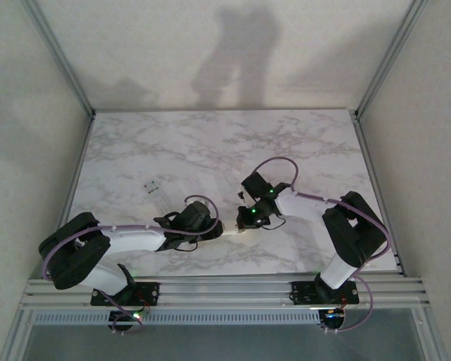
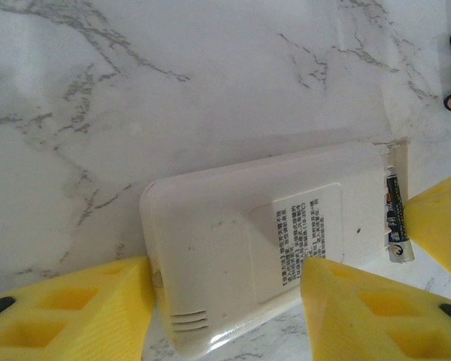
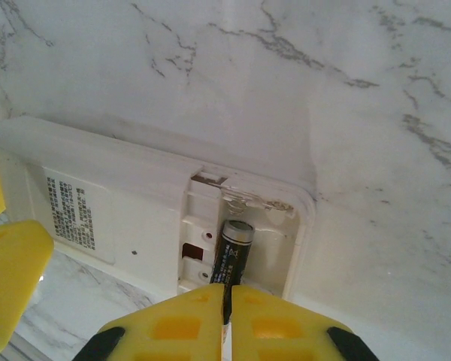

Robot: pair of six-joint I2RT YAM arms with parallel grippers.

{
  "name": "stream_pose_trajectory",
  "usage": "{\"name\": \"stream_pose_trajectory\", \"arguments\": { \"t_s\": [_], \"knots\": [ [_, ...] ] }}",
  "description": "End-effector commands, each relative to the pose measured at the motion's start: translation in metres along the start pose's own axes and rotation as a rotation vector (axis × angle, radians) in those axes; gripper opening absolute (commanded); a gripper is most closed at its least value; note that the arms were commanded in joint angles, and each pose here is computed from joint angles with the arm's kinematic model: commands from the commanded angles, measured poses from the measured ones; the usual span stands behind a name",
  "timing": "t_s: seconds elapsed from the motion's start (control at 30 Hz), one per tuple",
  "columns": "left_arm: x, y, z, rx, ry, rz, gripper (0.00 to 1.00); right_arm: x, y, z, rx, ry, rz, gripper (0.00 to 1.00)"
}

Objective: Load the batteries into the remote control

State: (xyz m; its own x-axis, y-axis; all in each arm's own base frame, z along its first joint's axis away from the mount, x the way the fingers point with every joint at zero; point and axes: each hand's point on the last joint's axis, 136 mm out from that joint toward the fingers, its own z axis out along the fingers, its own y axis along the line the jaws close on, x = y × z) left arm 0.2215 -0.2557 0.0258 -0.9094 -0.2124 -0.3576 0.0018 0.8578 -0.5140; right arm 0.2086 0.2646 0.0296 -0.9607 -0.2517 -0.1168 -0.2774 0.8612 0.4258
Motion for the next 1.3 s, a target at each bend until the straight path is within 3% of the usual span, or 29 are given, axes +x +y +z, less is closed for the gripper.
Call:
{"name": "stream_pose_trajectory", "arguments": {
  "t_s": [0.0,0.33,0.63,1.1,1.27],
  "knots": [
    [-0.001,-0.002,0.003,-0.003,-0.014,0.020,0.55,-0.022,-0.001,-0.002,0.035,-0.120,-0.055,0.11],
    [-0.005,-0.003,0.002,-0.013,-0.023,0.024,0.55,-0.016,0.003,-0.020,0.024,-0.136,-0.042,0.19],
    [-0.005,-0.004,0.001,-0.013,-0.028,0.023,0.55,-0.001,0.002,-0.010,-0.016,-0.087,-0.014,0.25],
    [-0.005,-0.005,0.002,-0.013,-0.027,0.027,0.55,0.004,0.001,0.006,-0.049,-0.049,0.012,0.22],
    [-0.006,-0.006,0.001,-0.010,-0.030,0.026,0.55,0.005,-0.004,0.011,-0.024,-0.041,0.015,0.16]
  ]
}}
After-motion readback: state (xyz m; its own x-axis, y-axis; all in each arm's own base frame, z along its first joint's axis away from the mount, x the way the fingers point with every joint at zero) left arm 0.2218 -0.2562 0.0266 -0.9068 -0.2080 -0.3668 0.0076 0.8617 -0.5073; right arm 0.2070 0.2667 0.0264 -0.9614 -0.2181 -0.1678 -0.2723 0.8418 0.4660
